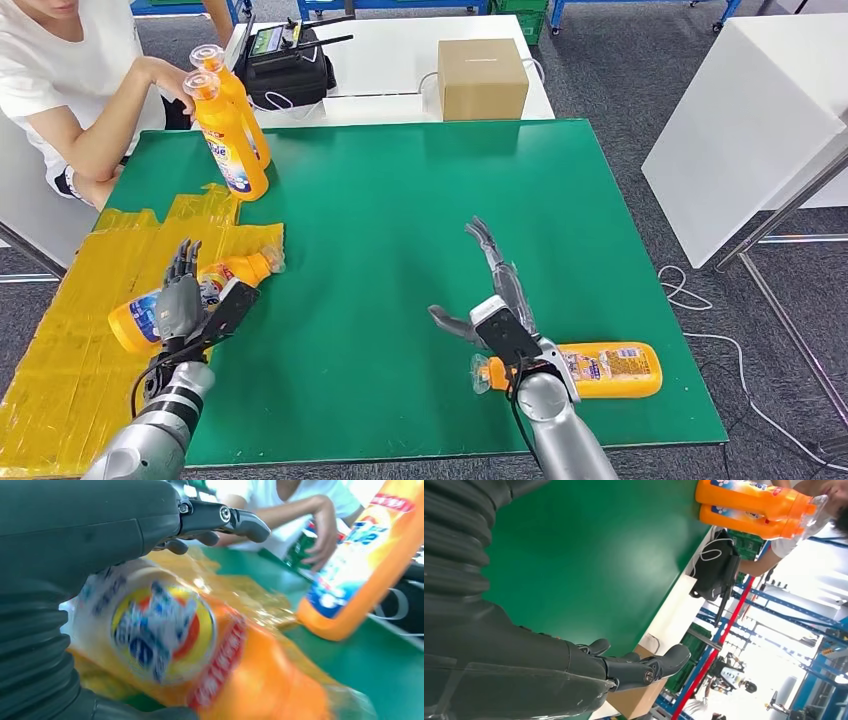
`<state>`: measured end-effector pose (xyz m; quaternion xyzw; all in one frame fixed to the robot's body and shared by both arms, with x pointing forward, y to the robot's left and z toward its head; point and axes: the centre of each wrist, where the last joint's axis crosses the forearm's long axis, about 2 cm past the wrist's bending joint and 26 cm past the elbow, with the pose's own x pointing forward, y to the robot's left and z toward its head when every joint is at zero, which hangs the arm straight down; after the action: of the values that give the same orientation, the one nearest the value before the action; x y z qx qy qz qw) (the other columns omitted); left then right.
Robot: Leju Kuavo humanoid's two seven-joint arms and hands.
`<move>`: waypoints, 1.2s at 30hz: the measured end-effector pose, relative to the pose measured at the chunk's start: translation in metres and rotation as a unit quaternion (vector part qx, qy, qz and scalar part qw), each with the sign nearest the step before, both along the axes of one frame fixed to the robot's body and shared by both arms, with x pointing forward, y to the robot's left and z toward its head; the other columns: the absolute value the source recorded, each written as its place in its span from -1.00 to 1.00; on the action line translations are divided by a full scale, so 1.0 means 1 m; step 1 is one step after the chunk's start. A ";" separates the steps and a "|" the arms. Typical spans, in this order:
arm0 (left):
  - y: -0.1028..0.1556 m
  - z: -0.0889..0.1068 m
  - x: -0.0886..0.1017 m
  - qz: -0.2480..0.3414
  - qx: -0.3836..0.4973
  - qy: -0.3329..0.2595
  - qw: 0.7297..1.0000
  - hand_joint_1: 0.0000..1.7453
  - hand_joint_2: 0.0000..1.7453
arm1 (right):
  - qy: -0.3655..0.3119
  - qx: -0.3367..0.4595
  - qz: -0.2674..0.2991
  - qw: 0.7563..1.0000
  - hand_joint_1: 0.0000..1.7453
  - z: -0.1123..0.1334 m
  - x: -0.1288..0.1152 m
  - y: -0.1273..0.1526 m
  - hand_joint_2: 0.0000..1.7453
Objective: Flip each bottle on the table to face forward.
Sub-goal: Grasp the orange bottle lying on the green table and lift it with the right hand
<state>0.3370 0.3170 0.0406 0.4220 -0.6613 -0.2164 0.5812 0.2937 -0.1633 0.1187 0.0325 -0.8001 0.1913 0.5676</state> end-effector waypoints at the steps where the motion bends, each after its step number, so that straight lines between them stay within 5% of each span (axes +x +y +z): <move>1: -0.002 0.000 0.000 -0.006 -0.015 -0.006 1.000 -1.00 1.00 | 0.000 0.000 -0.002 1.000 -1.00 0.000 -0.001 0.000 1.00; 13: -0.033 0.017 -0.006 -0.069 -0.135 -0.103 0.983 -1.00 1.00 | -0.030 -0.056 -0.035 0.997 -1.00 -0.002 -0.009 -0.008 1.00; 24: -0.079 0.079 -0.029 -0.133 -0.161 -0.226 0.951 -1.00 1.00 | -0.158 -0.165 -0.074 0.971 -1.00 0.029 -0.026 -0.021 1.00; 30: -0.093 0.104 -0.047 -0.193 -0.247 -0.231 0.921 -1.00 1.00 | -0.200 -0.250 -0.094 0.943 -1.00 0.037 -0.048 -0.036 1.00; 36: -0.100 0.105 -0.059 -0.216 -0.280 -0.208 0.912 -1.00 1.00 | -0.185 -0.329 -0.099 0.921 -1.00 0.028 -0.068 -0.052 1.00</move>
<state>0.2784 0.2174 0.1458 0.1245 -0.8757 -0.0497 0.4639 0.2257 -0.2153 0.1472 -0.2715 -0.7821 0.3886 0.4046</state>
